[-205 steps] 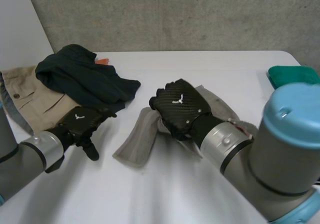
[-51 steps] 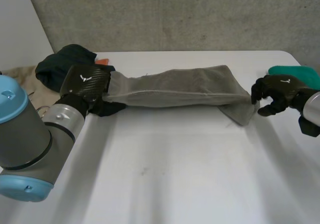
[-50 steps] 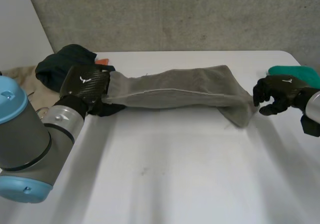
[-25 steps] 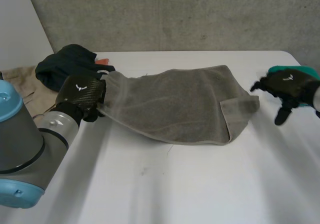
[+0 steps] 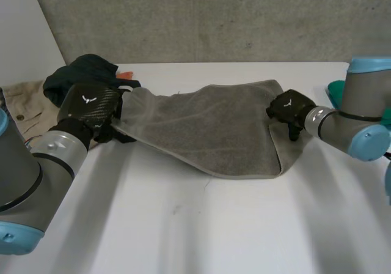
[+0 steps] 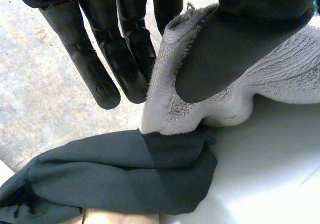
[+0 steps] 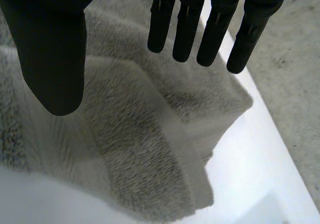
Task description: Fold the laundry.
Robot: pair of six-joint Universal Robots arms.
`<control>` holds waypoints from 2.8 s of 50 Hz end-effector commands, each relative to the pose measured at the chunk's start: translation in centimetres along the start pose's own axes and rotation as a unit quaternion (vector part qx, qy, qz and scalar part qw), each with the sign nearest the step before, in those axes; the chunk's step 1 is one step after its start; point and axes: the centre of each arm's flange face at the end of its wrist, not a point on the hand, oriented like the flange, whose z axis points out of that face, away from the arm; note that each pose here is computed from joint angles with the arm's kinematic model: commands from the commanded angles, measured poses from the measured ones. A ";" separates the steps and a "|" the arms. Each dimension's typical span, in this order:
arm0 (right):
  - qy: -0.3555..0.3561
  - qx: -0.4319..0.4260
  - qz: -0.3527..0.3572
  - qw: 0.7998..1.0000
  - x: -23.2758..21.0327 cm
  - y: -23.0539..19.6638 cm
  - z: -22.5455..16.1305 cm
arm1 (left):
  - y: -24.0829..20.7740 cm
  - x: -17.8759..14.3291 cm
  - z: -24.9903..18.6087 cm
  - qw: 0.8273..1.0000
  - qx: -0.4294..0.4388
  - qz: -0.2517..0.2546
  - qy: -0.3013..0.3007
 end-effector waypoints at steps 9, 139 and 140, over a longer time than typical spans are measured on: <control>0.027 -0.013 0.000 1.000 1.0 0.3 -0.3 | -0.2 -0.6 0.4 1.000 0.005 -0.004 -0.008; 0.295 0.162 0.112 0.935 13.6 -1.7 -9.0 | -3.9 -2.2 11.2 0.985 0.152 0.061 -0.046; 0.284 0.152 0.115 0.940 13.0 -1.2 -8.7 | -3.1 -1.7 11.0 0.987 0.141 0.061 -0.037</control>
